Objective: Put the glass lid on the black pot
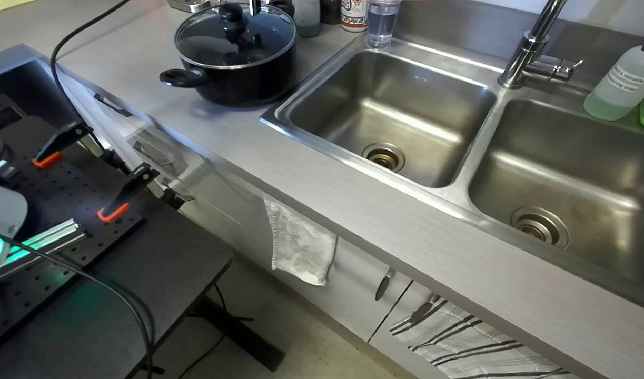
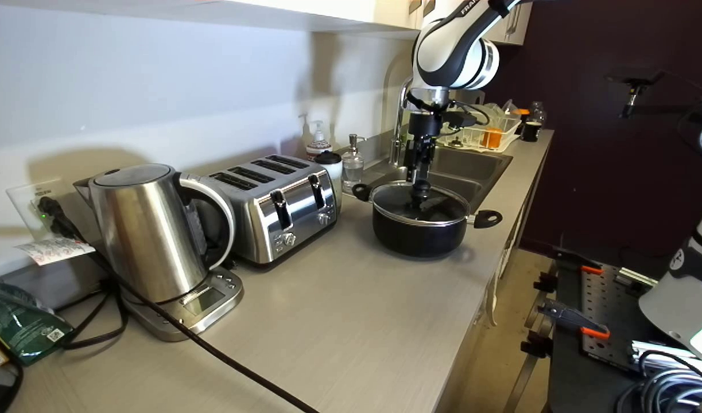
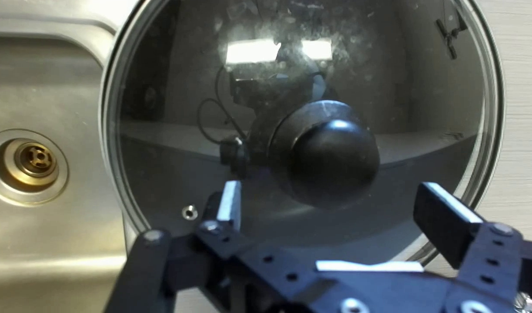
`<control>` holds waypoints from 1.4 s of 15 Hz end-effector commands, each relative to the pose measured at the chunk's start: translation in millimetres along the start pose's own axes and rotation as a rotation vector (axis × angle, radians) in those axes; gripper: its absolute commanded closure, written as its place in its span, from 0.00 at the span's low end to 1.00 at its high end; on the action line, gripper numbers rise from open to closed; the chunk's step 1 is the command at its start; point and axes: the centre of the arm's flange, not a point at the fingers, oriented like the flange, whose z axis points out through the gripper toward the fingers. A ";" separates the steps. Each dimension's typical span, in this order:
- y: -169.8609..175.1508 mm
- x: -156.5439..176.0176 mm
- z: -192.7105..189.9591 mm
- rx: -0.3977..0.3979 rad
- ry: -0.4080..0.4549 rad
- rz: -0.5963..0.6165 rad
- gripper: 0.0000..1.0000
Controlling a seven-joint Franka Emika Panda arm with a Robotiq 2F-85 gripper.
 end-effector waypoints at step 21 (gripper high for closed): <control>-16.7 -6.8 -1.5 -0.066 -0.035 -0.039 0.00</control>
